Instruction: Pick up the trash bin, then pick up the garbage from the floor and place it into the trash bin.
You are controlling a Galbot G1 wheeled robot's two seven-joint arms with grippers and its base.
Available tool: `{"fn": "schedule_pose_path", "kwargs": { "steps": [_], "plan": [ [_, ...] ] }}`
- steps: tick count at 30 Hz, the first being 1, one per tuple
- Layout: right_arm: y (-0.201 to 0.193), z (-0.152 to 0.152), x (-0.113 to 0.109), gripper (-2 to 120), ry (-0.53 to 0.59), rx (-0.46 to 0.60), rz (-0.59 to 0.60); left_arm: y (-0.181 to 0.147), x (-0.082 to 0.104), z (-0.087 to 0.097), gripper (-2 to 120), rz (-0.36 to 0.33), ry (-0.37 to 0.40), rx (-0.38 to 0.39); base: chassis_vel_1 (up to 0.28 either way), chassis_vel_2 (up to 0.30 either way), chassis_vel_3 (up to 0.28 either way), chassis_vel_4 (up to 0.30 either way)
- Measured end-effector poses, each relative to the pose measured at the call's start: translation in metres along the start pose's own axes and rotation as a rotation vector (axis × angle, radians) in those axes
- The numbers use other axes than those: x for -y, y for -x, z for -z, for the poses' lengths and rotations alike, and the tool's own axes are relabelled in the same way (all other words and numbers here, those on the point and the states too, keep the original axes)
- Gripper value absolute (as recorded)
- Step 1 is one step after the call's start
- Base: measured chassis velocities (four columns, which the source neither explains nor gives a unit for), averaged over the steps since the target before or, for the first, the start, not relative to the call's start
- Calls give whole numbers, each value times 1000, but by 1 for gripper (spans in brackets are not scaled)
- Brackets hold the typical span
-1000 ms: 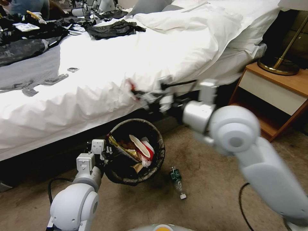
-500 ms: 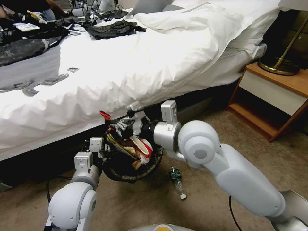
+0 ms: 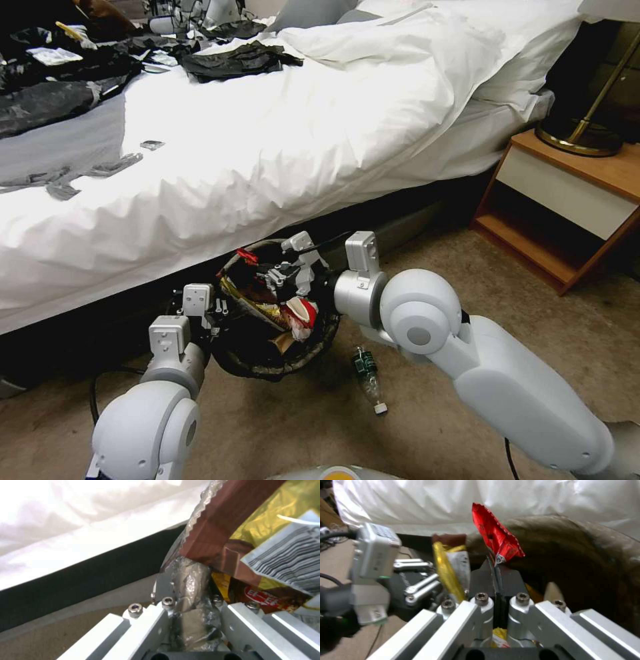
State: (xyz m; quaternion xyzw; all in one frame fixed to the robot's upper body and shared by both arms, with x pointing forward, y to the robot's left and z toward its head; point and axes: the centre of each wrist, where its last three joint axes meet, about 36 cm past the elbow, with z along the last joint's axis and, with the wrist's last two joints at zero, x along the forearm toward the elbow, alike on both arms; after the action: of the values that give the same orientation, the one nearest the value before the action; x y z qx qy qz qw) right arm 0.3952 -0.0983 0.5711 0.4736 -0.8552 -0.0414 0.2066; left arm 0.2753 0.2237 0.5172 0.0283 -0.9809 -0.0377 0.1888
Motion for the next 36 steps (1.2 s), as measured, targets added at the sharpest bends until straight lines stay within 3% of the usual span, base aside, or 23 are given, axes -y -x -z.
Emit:
{"fn": "schedule_pose_path", "kwargs": {
  "steps": [16,22,23,29,32,36],
  "plan": [
    [2,-2,3,2,7,-3,-2,-3,1,2,0,3,9,5,0,0,0,0],
    [3,-1,2,22,22,-1,14,-1,2,1,0,-3,4,1,0,0,0,0],
    [3,-1,3,30,23,-2,11,0,2,0,0,-3,4,0,0,0,0,0],
    [5,-1,4,46,26,-4,5,1,2,0,0,-1,4,-1,0,0,0,0],
    [7,-3,5,63,30,-6,0,1,1,0,0,0,5,-1,0,0,0,0],
    [8,-4,5,73,32,-7,-3,2,1,-1,0,0,6,-2,0,0,0,0]
  ]
}}
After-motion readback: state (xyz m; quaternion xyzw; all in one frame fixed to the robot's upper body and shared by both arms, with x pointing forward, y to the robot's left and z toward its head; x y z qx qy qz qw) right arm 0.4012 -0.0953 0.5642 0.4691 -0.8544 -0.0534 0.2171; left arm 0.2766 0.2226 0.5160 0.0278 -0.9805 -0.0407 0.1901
